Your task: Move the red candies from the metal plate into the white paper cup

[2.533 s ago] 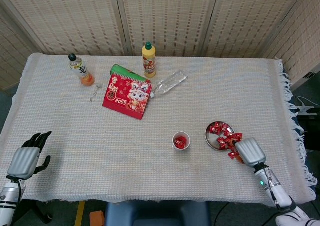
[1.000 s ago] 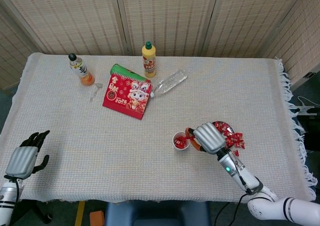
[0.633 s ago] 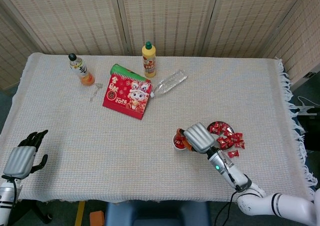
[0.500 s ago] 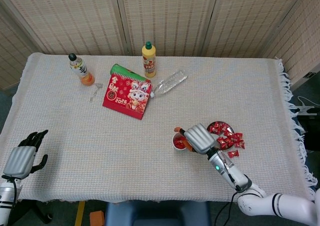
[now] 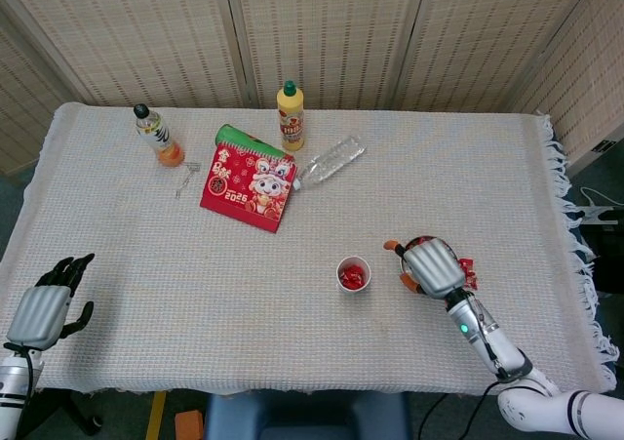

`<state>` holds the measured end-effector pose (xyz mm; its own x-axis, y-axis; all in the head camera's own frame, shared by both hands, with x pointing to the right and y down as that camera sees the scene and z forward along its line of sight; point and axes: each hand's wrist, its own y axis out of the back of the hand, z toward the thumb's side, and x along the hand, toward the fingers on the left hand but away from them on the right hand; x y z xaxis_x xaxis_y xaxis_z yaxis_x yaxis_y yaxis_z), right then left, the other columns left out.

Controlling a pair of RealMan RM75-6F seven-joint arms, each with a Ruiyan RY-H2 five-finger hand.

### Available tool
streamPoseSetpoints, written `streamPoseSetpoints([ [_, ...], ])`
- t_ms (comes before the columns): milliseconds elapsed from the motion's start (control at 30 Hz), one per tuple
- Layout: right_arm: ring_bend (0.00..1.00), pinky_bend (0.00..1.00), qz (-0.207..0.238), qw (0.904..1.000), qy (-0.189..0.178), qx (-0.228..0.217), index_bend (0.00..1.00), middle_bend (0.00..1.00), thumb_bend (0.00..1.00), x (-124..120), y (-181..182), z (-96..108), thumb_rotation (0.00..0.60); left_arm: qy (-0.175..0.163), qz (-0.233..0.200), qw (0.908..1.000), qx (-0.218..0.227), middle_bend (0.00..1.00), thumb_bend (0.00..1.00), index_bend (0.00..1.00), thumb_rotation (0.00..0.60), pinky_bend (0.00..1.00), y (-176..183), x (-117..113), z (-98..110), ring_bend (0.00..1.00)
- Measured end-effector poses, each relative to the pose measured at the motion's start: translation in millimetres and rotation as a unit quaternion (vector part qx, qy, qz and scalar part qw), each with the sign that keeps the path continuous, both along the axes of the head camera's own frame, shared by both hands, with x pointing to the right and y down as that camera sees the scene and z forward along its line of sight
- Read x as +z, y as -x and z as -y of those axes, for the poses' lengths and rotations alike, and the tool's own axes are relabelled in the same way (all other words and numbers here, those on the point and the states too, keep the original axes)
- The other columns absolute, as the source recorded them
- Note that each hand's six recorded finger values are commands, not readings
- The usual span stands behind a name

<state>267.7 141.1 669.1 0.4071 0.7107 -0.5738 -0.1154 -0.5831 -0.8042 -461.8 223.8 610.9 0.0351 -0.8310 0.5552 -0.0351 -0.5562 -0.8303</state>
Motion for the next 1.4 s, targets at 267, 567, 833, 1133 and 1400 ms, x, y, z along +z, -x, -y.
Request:
streamPoseSetpoints([
  [267, 0.92, 1.0, -0.058, 0.9979, 0.022, -0.018, 0.38, 1.0, 0.26, 1, -60, -27, 0.6, 0.004, 0.009, 0.9999, 0.007, 0.11, 0.46, 0.0, 0.6, 0.23, -4, 4, -2, 0.07],
  [567, 0.92, 1.0, -0.118, 0.9914, 0.031, -0.047, 0.45, 1.0, 0.26, -3, -105, -62, 0.6, 0.014, 0.017, 0.9997, 0.014, 0.11, 0.46, 0.0, 0.6, 0.23, -9, 11, -4, 0.07],
  [833, 0.92, 1.0, -0.14, 0.9885, 0.041, -0.04, 0.44, 1.0, 0.26, 12, -117, -67, 0.6, 0.016, 0.021, 0.9995, 0.015, 0.12, 0.48, 0.0, 0.6, 0.23, -8, 12, -4, 0.07],
  [1133, 0.92, 1.0, -0.138, 0.989, 0.04, -0.036, 0.44, 1.0, 0.26, 28, -111, -64, 0.6, 0.016, 0.021, 0.9996, 0.012, 0.12, 0.48, 0.0, 0.6, 0.23, -7, 13, -3, 0.07],
  [1400, 0.92, 1.0, -0.142, 0.9884, 0.036, -0.039, 0.44, 1.0, 0.26, 34, -109, -64, 0.6, 0.016, 0.019, 0.9996, 0.011, 0.12, 0.48, 0.0, 0.6, 0.23, -6, 13, -2, 0.07],
])
